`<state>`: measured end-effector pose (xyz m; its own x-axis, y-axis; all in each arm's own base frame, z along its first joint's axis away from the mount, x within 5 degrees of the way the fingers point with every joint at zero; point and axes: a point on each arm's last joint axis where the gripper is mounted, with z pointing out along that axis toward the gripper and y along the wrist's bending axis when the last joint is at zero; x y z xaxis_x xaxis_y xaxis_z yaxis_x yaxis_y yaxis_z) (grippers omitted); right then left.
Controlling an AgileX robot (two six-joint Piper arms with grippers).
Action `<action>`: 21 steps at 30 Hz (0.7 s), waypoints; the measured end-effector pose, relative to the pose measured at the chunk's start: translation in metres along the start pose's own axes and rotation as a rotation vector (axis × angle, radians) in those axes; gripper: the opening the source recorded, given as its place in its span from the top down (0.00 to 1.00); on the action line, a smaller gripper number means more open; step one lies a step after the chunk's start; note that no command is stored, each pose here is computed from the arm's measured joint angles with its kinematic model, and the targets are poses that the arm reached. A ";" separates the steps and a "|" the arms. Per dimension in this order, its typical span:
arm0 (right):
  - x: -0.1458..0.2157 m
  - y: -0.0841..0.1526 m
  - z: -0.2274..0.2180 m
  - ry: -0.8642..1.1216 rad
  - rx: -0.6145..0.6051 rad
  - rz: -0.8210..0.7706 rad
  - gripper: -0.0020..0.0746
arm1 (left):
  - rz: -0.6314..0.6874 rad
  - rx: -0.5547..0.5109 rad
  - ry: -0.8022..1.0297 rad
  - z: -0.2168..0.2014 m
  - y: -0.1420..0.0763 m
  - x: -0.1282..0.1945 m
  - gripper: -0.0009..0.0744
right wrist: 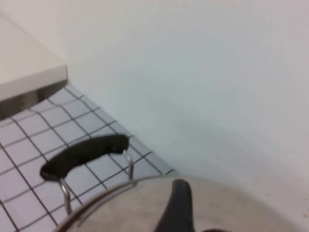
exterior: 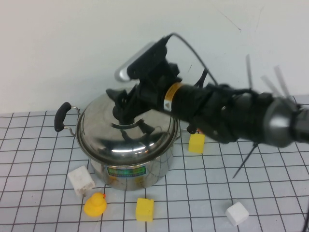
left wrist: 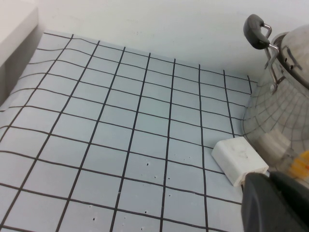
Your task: Cover the pot
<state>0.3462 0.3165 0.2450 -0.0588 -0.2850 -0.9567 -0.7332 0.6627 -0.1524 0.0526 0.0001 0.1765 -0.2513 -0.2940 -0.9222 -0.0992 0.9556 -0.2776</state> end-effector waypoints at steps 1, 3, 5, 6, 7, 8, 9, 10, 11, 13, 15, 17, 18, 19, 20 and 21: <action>-0.008 -0.001 -0.006 -0.002 0.004 0.002 0.19 | 0.000 0.000 0.000 0.000 0.000 0.000 0.99; -0.023 -0.004 -0.018 0.009 0.014 0.023 0.19 | 0.000 0.000 0.000 0.000 0.000 0.000 0.99; -0.038 -0.007 -0.034 0.015 0.026 0.050 0.24 | 0.000 0.000 0.000 0.000 0.000 0.000 0.99; -0.046 -0.008 -0.045 0.011 0.032 0.067 0.30 | 0.000 0.000 0.000 0.000 0.000 0.000 0.99; -0.053 -0.009 -0.058 0.002 0.037 0.083 0.39 | 0.000 0.000 0.000 0.000 0.000 0.000 0.99; -0.061 -0.010 -0.072 -0.015 0.041 0.091 0.47 | 0.000 0.000 0.000 0.000 0.000 0.000 0.99; -0.064 -0.009 -0.087 -0.019 0.043 0.102 0.61 | 0.000 0.000 0.000 0.000 0.000 0.000 0.99; -0.070 -0.009 -0.102 -0.038 0.046 0.103 0.71 | 0.000 0.000 0.000 0.000 0.000 0.000 0.99; -0.072 -0.009 -0.115 -0.041 0.049 0.105 0.80 | 0.000 0.000 0.000 0.000 0.000 0.000 0.99; -0.071 -0.007 -0.144 -0.041 0.055 0.093 0.90 | 0.000 0.000 0.000 0.000 0.000 0.000 0.99; -0.073 -0.006 -0.178 -0.060 0.064 0.065 0.94 | -0.005 0.000 0.000 0.000 0.000 0.000 0.99; -0.076 -0.006 -0.210 -0.081 0.081 0.055 0.96 | -0.005 0.000 0.000 0.000 0.000 0.000 0.99; -0.074 -0.006 -0.225 -0.072 0.095 0.056 0.97 | -0.005 0.000 0.000 0.000 0.000 0.000 0.99; -0.070 -0.006 -0.240 -0.052 0.113 0.056 0.97 | -0.005 0.000 0.000 0.000 0.000 0.000 0.99; -0.061 -0.006 -0.254 -0.007 0.134 0.054 0.97 | -0.005 0.000 0.000 0.000 0.000 0.000 0.99; -0.058 -0.006 -0.265 0.001 0.147 0.051 0.97 | -0.005 0.000 0.000 0.000 0.000 0.000 0.99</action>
<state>0.1743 0.1456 0.3672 -0.0943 -0.2490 -0.9639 -0.6218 0.7709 -0.1383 0.0526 0.0001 0.1765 -0.2508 -0.2983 -0.9209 -0.1003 0.9542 -0.2818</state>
